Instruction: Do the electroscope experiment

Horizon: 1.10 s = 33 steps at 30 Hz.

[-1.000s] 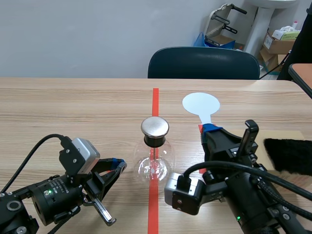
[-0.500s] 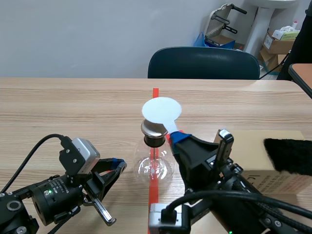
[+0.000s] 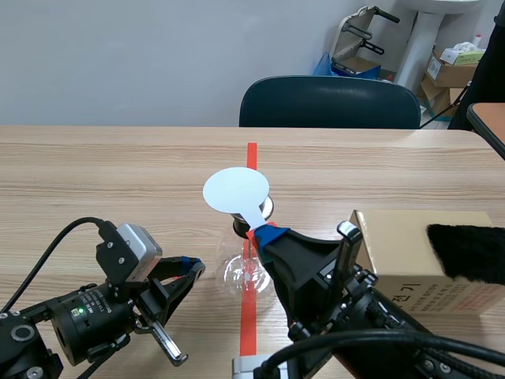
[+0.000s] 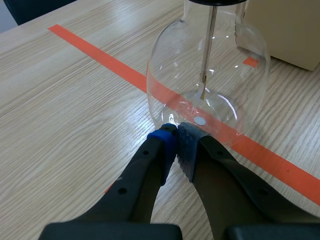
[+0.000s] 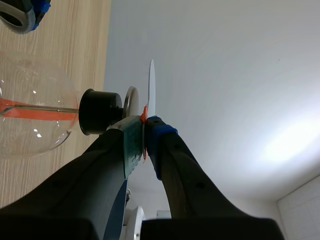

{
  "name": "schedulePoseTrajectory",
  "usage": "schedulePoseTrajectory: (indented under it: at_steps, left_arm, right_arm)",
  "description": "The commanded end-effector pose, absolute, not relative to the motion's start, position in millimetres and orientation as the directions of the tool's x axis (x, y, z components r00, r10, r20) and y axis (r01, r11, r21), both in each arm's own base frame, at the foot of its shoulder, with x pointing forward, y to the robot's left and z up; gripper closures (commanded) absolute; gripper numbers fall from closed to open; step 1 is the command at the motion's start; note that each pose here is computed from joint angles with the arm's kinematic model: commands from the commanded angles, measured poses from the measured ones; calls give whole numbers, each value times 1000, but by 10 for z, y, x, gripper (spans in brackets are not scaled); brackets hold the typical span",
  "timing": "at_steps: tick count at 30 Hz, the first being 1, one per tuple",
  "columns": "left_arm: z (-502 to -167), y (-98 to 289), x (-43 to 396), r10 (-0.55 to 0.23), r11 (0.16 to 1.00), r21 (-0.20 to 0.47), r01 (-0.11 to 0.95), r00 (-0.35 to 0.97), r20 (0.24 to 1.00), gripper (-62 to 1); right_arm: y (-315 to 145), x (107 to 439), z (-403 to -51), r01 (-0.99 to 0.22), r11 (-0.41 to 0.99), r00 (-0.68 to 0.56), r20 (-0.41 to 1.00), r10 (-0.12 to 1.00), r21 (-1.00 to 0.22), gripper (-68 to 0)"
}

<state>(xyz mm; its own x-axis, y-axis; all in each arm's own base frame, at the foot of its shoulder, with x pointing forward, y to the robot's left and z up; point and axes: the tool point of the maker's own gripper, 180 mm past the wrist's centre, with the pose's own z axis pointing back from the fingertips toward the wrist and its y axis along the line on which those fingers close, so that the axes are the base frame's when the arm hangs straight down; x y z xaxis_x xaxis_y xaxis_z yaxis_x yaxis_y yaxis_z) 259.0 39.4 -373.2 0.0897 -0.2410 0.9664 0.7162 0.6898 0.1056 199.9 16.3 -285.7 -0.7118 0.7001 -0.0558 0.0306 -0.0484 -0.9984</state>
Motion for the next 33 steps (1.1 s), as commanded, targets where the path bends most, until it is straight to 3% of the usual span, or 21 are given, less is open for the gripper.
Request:
schedulePoseTrajectory:
  at_steps: [1,11,26,33]
  left_arm:
    - [-3635,340,2628,-213,691,102,716,67,975,-31]
    - [-3635,340,2628,-213,691,102,716,67,975,-31]
    - [-3635,340,2628,-213,691,102,716,67,975,-31]
    - [-3635,340,2628,-213,691,102,716,67,975,-31]
  right_arm:
    - [146,2049,-2784,62,-43,-704,-74,706,-997,-11]
    - [-113,2261,-2761,62,-43,-561,-70,825,-997,-11]
    - [-803,2544,-2723,56,-38,-178,-47,983,-998,-11]
    - [-874,2555,-2719,56,-38,-138,-46,989,-998,-11]
